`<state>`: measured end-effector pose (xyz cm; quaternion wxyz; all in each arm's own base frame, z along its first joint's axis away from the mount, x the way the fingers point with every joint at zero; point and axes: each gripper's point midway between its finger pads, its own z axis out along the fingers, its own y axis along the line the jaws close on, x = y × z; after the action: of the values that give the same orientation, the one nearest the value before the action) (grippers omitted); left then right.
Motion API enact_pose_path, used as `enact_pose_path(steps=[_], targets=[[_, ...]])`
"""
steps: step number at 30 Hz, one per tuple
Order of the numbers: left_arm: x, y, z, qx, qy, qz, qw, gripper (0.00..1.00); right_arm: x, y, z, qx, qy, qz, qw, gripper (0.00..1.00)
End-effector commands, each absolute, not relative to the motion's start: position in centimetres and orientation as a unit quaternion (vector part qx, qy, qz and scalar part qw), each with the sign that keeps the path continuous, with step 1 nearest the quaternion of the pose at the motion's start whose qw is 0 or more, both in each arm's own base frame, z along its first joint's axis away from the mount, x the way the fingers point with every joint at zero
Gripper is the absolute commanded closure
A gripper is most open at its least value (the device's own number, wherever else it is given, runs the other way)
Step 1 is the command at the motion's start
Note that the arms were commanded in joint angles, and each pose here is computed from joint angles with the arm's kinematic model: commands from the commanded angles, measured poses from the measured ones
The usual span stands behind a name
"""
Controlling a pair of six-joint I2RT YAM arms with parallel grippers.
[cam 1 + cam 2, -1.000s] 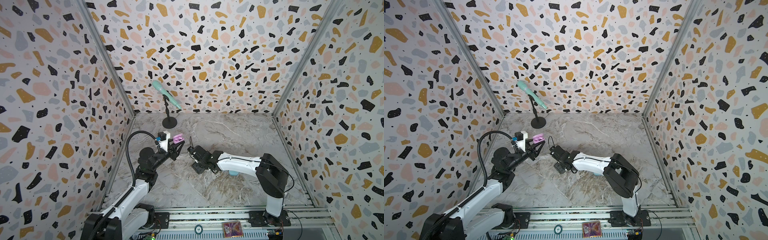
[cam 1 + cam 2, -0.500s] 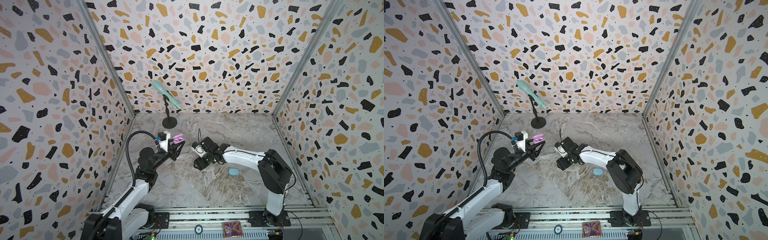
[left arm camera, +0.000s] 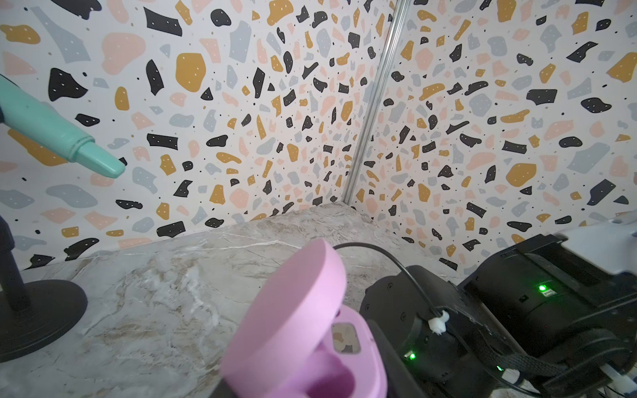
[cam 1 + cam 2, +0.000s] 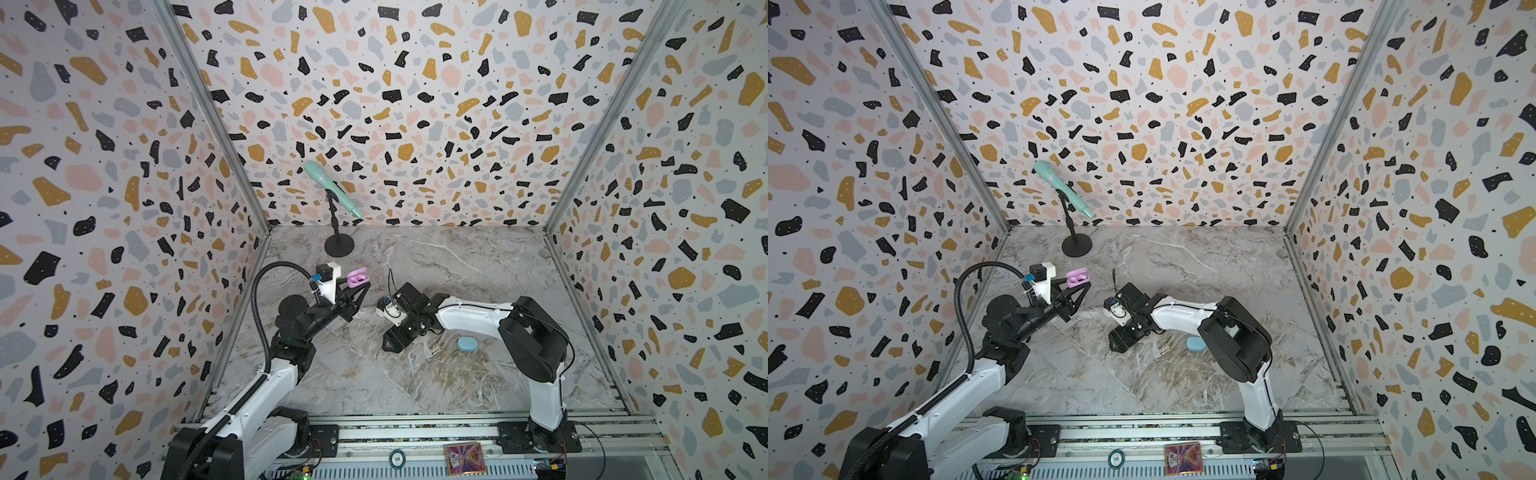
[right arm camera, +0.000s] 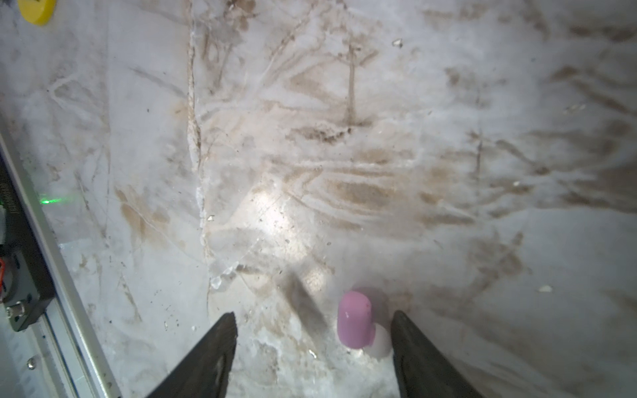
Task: Insert wireless bluetooth earbuds into charging case
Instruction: Pick up the wireless bluetooth earbud from the center of the table.
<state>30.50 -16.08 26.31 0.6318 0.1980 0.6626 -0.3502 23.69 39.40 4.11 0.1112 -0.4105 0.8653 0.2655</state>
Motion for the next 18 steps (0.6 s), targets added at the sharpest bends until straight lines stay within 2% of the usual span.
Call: enact_pose_path(steps=[1, 9, 14, 18], targets=[[30.0, -16.0, 28.8, 0.209, 0.628, -0.351, 0.662, 0.98, 23.1, 39.8, 5.3, -0.408, 0.863, 0.276, 0.112, 0.28], [30.0, -16.0, 28.9, 0.208, 0.627, -0.353, 0.663, 0.98, 21.8, 39.6, 5.3, -0.402, 0.868, 0.274, 0.101, 0.29], [30.0, -16.1, 28.9, 0.209, 0.626, -0.355, 0.662, 0.98, 23.7, 39.2, 6.3, -0.369, 0.887, 0.244, 0.130, 0.29], [30.0, -16.1, 28.9, 0.208, 0.627, -0.356, 0.661, 0.98, 25.7, 38.9, 7.2, -0.306, 0.914, 0.229, 0.136, 0.33]])
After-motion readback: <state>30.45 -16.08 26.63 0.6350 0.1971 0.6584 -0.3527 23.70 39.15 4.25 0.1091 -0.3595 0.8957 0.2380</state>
